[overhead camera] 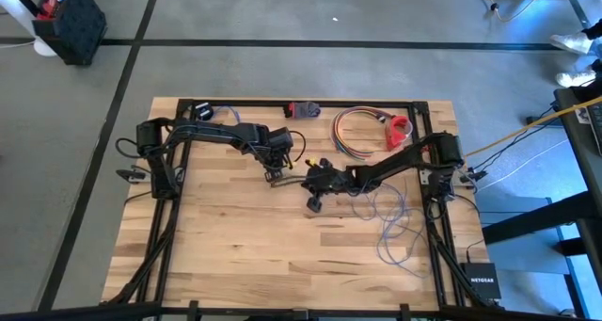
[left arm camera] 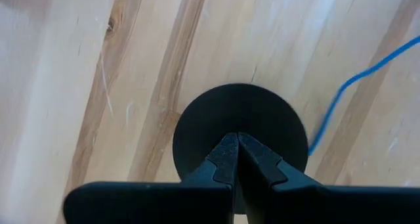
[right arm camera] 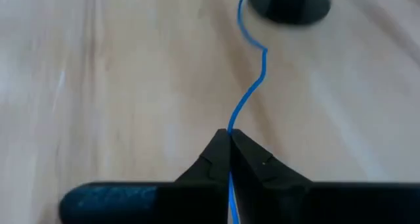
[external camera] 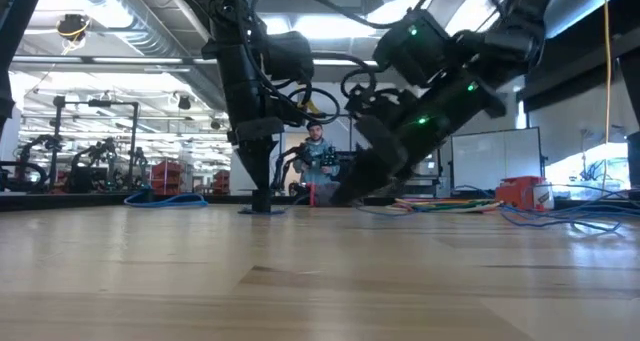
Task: Coil cords
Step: Uncoil the blue wire from the black spool
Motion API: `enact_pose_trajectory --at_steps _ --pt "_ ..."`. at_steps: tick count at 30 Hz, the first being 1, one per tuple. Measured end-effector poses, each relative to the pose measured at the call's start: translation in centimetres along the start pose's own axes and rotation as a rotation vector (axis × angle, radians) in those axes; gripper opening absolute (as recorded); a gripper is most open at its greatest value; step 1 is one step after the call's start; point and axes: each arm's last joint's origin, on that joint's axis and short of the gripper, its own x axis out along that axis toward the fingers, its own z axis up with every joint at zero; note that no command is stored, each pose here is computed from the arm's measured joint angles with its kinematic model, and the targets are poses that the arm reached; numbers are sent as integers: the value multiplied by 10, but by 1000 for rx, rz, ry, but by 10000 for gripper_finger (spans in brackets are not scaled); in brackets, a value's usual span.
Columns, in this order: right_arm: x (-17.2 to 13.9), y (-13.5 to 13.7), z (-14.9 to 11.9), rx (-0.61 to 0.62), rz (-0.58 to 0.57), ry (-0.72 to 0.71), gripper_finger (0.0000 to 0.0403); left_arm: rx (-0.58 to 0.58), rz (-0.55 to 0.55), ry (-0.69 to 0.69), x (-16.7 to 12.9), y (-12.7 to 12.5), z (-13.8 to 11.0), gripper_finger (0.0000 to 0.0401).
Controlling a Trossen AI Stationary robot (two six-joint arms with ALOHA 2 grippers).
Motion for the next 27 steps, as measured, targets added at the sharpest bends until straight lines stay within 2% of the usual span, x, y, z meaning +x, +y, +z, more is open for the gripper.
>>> enact_pose_trajectory --at_steps 7,12,21,27 --pt "-25 23 -15 -123 -9 201 8 -4 0 0 0 0 0 4" --pt "-35 39 -24 -187 -26 259 6 -16 0 -7 0 0 1 4" --pt "-43 52 -35 -179 -28 318 6 -19 0 -5 0 0 1 4" --pt "-43 52 -34 -123 -44 299 34 -19 0 -6 0 0 1 4"
